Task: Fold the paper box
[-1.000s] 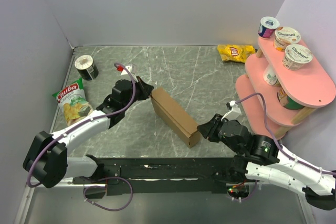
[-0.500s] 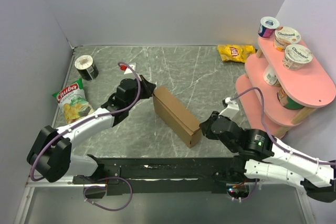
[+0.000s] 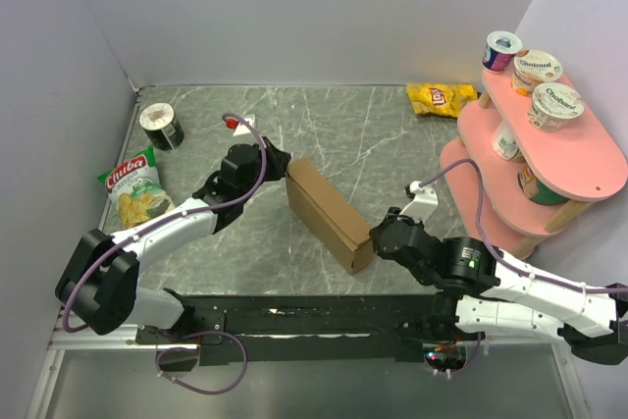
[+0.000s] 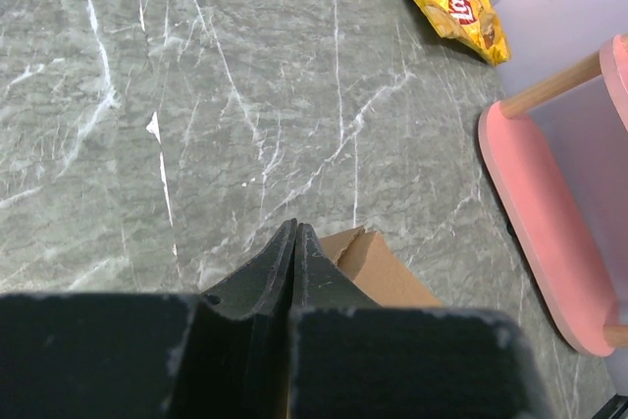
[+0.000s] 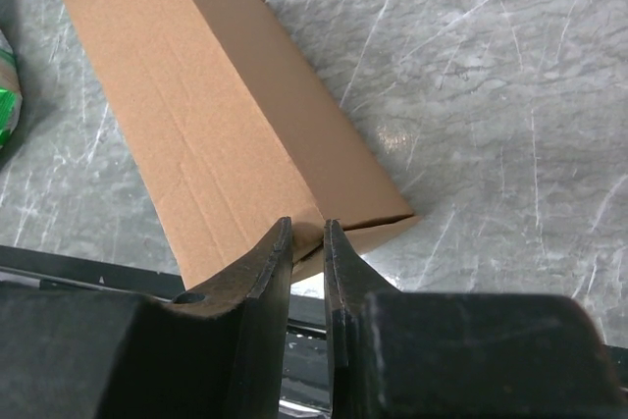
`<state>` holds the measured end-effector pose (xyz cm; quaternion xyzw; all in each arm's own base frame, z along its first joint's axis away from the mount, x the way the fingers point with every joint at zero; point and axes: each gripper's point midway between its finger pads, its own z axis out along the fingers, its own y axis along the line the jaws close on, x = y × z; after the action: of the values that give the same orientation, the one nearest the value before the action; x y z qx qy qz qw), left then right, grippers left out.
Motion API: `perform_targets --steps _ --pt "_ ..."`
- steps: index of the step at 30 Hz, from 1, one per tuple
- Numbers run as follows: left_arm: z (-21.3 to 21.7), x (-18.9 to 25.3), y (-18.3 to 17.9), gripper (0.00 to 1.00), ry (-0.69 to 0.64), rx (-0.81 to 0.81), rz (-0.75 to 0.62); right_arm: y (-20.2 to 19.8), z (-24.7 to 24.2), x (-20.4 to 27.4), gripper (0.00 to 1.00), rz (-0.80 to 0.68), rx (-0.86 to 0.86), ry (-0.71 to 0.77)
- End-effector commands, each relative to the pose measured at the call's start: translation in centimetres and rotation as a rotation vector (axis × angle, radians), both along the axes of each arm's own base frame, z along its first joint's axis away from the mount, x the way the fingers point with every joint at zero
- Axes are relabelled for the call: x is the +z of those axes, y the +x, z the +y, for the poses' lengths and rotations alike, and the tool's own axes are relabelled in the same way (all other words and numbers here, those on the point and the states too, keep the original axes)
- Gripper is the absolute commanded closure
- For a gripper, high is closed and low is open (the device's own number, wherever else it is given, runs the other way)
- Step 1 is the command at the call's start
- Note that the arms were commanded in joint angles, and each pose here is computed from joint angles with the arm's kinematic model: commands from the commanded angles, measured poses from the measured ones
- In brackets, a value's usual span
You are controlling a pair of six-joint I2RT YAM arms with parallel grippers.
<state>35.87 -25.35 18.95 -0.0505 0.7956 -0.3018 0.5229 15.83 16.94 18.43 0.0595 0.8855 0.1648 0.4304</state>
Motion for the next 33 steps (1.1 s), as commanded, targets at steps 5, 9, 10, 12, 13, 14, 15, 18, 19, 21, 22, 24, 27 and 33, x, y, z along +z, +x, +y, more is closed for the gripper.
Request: perform_targets --steps 5,9,10,12,13,14,15,18,19,21,22,24,27,33 --pt "0.9 -14.2 -9.5 0.95 0.281 -0.205 0.455 -5.7 -3.0 -10.0 0.84 0.331 0.126 -0.350" --pt "1.1 -14.5 -9.6 0.95 0.286 -0.203 0.461 -5.3 -3.0 -8.8 0.82 0.301 0.122 -0.341" --pt "1.1 -14.5 -9.7 0.95 0.286 -0.203 0.461 -5.2 -3.4 -8.2 0.75 0.292 0.118 -0.350" --pt "1.3 -14.5 -9.8 0.95 0.292 -0.203 0.456 -4.5 -3.1 -6.2 0.60 0.245 0.112 -0.334" --pt "1.5 -14.4 -9.8 0.95 0.300 -0.206 0.448 -4.3 -3.2 -5.6 0.39 0.235 0.105 -0.335" --pt "1.5 -14.3 -9.9 0.95 0.303 -0.211 0.442 -4.0 -3.1 -4.2 0.28 0.217 0.102 -0.326" --pt "1.5 -14.0 -9.9 0.94 0.302 -0.215 0.429 -3.9 -3.1 -3.6 0.22 0.206 0.103 -0.327" --pt "1.7 -13.6 -10.0 0.95 0.316 -0.227 0.406 -3.3 -2.9 -1.2 0.14 0.172 0.093 -0.313" --pt "1.9 -13.6 -10.1 0.95 0.323 -0.230 0.407 -3.1 -3.0 -0.7 0.14 0.159 0.085 -0.311" --pt "1.7 -13.3 -10.0 0.94 0.323 -0.238 0.400 -2.8 -2.5 0.9 0.14 0.137 0.091 -0.268" --pt "1.6 -13.2 -10.0 0.94 0.323 -0.241 0.396 -2.8 -2.2 1.5 0.14 0.126 0.105 -0.235" --pt "1.5 -13.0 -9.8 0.95 0.322 -0.244 0.395 -3.0 -0.9 2.2 0.15 0.123 0.144 -0.160" --pt "1.4 -12.9 -9.5 0.94 0.335 -0.239 0.394 -3.5 0.5 4.2 0.15 0.084 0.208 0.006" --pt "1.0 -12.4 -8.9 0.95 0.338 -0.236 0.392 -4.8 1.2 4.7 0.18 0.115 0.281 0.072"
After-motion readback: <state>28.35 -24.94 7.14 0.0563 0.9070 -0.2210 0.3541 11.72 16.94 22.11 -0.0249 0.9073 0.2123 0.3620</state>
